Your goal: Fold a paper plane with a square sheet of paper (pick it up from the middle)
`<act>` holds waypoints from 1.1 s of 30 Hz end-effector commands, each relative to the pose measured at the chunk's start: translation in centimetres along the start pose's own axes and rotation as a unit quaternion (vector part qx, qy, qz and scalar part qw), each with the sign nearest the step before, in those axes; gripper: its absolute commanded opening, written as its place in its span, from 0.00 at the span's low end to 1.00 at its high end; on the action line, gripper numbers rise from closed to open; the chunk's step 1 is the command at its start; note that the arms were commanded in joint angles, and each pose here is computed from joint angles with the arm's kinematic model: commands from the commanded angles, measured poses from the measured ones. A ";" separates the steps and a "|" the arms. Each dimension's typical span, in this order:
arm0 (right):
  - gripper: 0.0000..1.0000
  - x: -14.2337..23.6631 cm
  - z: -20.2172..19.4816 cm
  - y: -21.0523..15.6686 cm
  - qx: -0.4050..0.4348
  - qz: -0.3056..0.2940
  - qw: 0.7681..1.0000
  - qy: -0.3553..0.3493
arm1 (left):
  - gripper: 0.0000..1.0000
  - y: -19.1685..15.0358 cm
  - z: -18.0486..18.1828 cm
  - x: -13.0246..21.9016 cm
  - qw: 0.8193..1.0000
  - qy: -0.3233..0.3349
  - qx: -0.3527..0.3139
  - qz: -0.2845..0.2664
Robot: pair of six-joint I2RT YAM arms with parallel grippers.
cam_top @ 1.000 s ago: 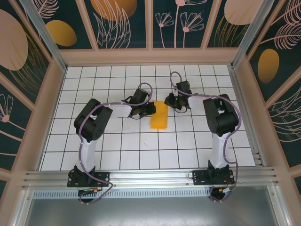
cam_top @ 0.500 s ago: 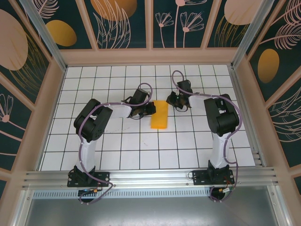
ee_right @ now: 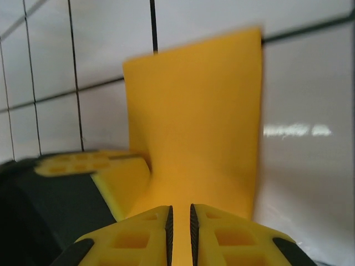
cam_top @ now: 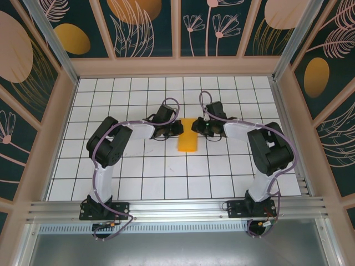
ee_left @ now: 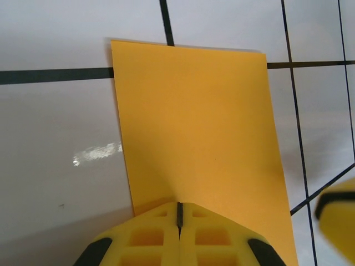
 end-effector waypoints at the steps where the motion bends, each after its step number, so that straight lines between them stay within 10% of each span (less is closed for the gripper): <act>1: 0.16 -1.1 -0.4 -1.6 0.008 0.033 0.999 0.008 | 0.00 -2.9 5.2 0.3 0.994 0.102 0.032 0.036; 15: 0.15 -3.3 -0.9 -5.2 0.033 0.100 0.994 0.028 | 0.00 -0.8 1.4 3.1 0.998 0.048 0.027 -0.003; 33: 0.14 -2.1 3.5 0.1 0.081 0.026 0.996 0.001 | 0.07 1.3 0.2 6.2 0.997 0.053 0.018 -0.059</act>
Point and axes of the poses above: each hand's point on the last joint's axis, 136 mm out from that joint toward the fingers, its own x axis back along the fingers, its own z axis along the line the jaws close on, y = z × x, the point moved 3 cm from there along x, back along the fingers, and after that the axes turned 5 degrees about x, right-handed, at the moved point
